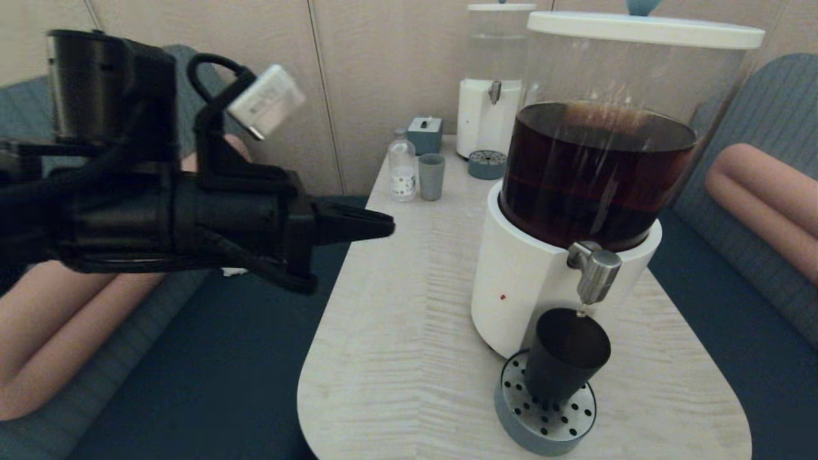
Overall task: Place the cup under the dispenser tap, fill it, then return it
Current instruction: Turn off the faucet
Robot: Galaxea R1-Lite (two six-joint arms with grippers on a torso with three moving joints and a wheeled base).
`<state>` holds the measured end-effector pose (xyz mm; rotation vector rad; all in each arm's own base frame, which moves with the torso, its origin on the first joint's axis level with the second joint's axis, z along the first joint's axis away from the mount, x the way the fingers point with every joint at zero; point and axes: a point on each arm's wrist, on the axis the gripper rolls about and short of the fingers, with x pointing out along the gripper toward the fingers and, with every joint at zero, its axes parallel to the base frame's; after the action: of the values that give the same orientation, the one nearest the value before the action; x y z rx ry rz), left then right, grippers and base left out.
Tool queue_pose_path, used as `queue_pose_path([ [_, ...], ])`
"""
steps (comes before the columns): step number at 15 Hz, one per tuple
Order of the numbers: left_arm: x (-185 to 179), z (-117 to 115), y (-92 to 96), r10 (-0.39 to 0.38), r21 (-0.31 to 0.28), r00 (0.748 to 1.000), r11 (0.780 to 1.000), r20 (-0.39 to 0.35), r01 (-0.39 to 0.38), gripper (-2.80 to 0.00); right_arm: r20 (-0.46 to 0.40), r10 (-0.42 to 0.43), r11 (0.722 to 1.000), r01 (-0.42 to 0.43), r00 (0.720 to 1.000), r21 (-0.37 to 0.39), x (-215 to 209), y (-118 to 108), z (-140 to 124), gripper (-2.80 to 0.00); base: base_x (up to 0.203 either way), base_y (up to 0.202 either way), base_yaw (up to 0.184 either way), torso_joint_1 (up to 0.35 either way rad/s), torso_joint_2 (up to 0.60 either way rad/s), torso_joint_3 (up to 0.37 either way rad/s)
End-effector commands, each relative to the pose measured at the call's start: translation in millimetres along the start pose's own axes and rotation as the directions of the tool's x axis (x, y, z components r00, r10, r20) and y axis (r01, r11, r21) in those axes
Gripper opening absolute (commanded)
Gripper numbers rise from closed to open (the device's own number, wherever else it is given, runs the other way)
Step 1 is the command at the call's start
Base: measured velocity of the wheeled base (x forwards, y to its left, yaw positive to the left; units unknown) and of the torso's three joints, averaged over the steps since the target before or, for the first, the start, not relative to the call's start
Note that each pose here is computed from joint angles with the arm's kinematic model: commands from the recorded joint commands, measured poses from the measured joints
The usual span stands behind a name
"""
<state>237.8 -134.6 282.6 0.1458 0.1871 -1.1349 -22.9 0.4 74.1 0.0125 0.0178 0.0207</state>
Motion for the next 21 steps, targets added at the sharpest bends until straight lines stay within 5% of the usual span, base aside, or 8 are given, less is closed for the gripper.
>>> queue_pose_path([
  [1, 44.3, -1.5, -5.4, -0.037, 0.020, 0.998, 0.999, -0.041, 0.038, -2.80, -0.001, 0.001, 1.000, -0.001, 1.000, 0.000, 0.0, 0.0, -0.1, -2.80, 0.000, 0.000, 0.000, 0.000, 0.00, 0.000],
  [9, 108.5, -0.1, -34.0, -0.040, 0.059, 0.996, 0.997, -0.081, 0.045, -2.80, -0.001, 0.001, 1.000, -0.001, 1.000, 0.000, 0.0, 0.0, -0.1, -2.80, 0.000, 0.000, 0.000, 0.000, 0.00, 0.000],
  [21, 135.9, 7.4, -55.3, -0.026, 0.070, 0.999, 0.997, -0.033, 0.028, -2.80, -0.001, 0.001, 1.000, -0.001, 1.000, 0.000, 0.0, 0.0, -0.1, -2.80, 0.000, 0.000, 0.000, 0.000, 0.00, 0.000],
])
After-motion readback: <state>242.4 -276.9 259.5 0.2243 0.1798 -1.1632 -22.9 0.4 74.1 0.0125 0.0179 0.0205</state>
